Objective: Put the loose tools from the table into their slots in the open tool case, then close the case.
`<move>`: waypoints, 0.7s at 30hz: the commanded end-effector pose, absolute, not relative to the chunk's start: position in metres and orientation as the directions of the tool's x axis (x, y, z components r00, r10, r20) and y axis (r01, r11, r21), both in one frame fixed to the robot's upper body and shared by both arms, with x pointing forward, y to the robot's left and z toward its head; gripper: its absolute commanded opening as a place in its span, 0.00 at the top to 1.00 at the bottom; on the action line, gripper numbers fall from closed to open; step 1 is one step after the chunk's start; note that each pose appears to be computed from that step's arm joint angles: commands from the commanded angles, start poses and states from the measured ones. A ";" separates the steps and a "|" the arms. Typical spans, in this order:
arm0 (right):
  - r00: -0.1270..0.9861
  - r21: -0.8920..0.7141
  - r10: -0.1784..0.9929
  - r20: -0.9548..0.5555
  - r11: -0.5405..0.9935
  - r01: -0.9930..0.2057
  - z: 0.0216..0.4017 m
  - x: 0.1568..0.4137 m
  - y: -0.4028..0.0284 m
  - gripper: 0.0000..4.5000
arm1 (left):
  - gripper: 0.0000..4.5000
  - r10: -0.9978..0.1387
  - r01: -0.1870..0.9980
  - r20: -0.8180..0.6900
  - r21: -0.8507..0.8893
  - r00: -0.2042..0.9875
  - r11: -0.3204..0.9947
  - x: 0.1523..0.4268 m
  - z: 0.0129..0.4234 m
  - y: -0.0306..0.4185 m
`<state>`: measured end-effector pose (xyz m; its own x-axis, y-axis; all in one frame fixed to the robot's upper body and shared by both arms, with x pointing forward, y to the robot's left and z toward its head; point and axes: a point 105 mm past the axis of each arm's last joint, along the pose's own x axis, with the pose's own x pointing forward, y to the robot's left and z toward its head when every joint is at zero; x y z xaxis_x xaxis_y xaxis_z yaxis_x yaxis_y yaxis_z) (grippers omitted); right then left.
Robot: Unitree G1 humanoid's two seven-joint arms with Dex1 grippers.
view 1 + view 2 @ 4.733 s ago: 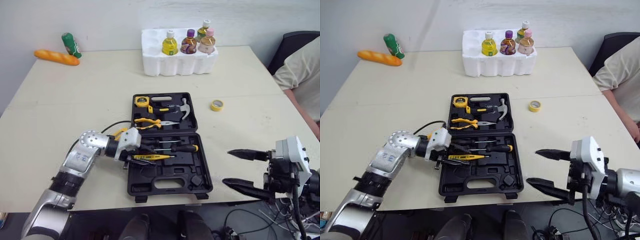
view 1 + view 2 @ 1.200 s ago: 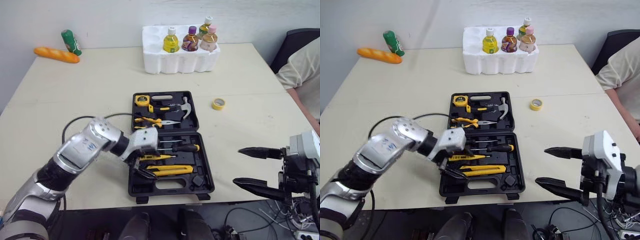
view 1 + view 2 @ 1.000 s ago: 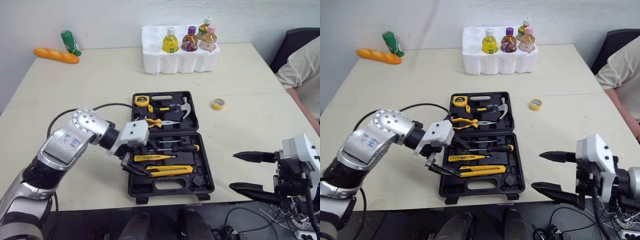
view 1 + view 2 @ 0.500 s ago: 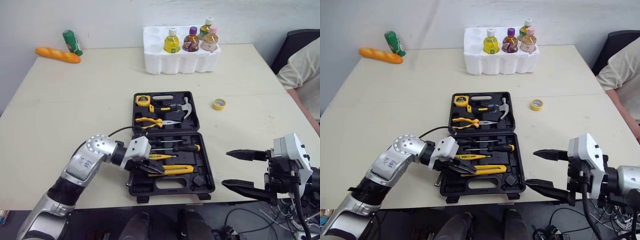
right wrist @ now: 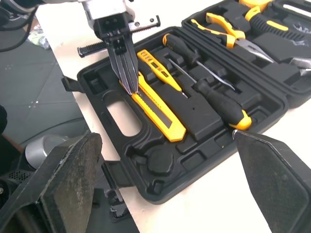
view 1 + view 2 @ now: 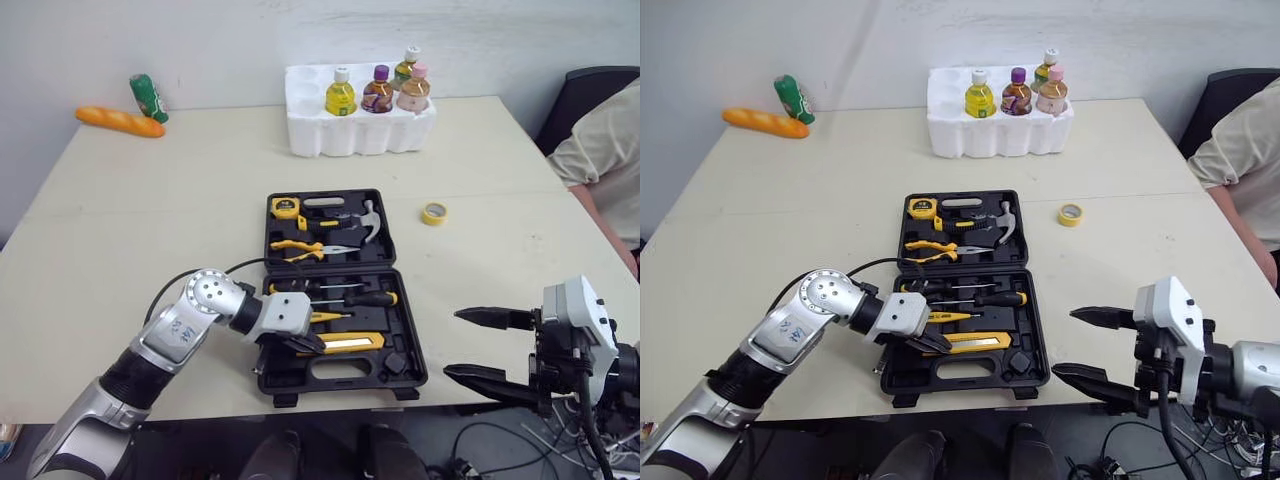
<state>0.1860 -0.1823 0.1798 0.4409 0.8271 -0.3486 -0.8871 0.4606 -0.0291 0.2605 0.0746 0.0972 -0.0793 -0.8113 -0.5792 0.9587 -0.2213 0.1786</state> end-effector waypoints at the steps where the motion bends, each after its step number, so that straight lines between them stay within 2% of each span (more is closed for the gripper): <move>1: 0.479 -0.087 0.806 -0.349 0.481 -0.873 0.181 0.187 -0.187 0.00 | 0.92 -0.841 0.988 -0.537 0.079 -0.069 -0.132 0.260 0.089 0.081; 4: 0.576 -0.124 0.748 -0.330 0.571 -0.812 0.184 0.195 -0.206 0.00 | 0.69 -0.948 0.999 -0.316 0.012 -0.025 -0.030 0.264 0.134 0.087; 7: 0.712 -0.177 0.640 -0.290 0.695 -0.697 0.192 0.208 -0.240 0.00 | 0.38 -0.970 0.983 -0.166 -0.017 0.178 0.183 0.281 0.165 0.115; 10: 0.794 -0.192 0.550 -0.258 0.776 -0.600 0.199 0.213 -0.273 0.00 | 0.07 -0.933 0.941 -0.129 0.013 0.336 0.337 0.289 0.174 0.153; 11: 0.808 -0.195 0.532 -0.254 0.790 -0.581 0.200 0.213 -0.281 0.00 | 0.01 -0.918 0.928 -0.145 0.012 0.369 0.372 0.291 0.171 0.163; 16: 0.891 -0.240 0.370 -0.265 0.869 -0.432 0.201 0.215 -0.336 0.00 | 0.01 -0.735 0.767 -0.265 0.029 0.624 0.641 0.297 0.145 0.253; 19: 0.918 -0.261 0.299 -0.261 0.894 -0.365 0.202 0.219 -0.359 0.00 | 0.01 -0.651 0.681 -0.255 0.041 0.715 0.731 0.297 0.148 0.285; 21: 0.922 -0.267 0.289 -0.257 0.896 -0.356 0.204 0.224 -0.365 0.00 | 0.01 -0.625 0.653 -0.245 0.053 0.742 0.755 0.296 0.151 0.291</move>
